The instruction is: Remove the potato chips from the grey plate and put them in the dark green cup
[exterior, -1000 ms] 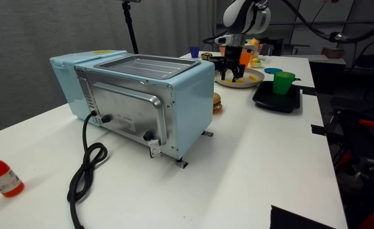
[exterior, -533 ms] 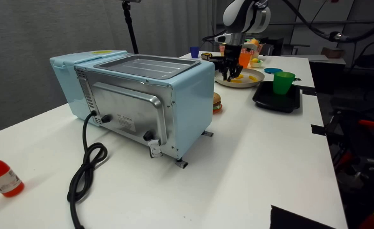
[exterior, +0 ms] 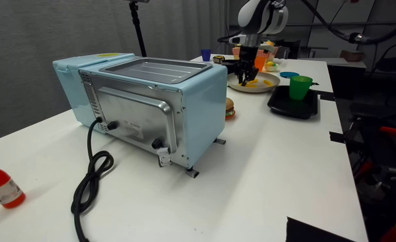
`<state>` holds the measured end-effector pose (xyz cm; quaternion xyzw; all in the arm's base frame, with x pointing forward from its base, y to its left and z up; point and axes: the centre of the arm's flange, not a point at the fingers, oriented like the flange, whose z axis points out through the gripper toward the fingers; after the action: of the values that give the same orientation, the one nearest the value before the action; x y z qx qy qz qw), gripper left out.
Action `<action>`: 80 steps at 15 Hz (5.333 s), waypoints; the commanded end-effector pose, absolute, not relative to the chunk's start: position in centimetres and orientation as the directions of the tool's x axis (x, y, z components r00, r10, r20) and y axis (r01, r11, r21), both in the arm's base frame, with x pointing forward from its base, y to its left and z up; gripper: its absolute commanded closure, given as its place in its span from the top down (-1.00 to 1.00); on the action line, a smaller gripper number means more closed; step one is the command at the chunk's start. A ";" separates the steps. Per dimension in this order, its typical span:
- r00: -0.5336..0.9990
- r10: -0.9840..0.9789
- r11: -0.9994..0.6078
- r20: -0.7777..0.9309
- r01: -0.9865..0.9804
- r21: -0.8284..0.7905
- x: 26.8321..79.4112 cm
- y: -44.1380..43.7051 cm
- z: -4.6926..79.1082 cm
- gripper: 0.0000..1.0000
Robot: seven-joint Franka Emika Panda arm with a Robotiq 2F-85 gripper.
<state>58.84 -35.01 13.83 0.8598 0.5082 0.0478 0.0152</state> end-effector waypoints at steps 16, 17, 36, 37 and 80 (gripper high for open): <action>0.623 0.781 -0.598 0.036 0.764 -0.244 50.2 -31.3 23.3 -0.89; 0.625 0.780 -0.597 0.032 0.759 -0.260 49.6 -31.4 23.6 -0.89; 0.617 0.786 -0.568 -0.042 0.693 -0.444 43.4 -32.8 20.3 -0.83; 0.619 0.784 -0.572 -0.042 0.695 -0.436 43.8 -33.0 20.3 -0.62; 0.944 0.320 -0.939 0.082 0.304 0.163 55.7 -34.0 13.9 -0.96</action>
<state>55.38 -33.69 13.72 0.9835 0.1583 0.0575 0.0660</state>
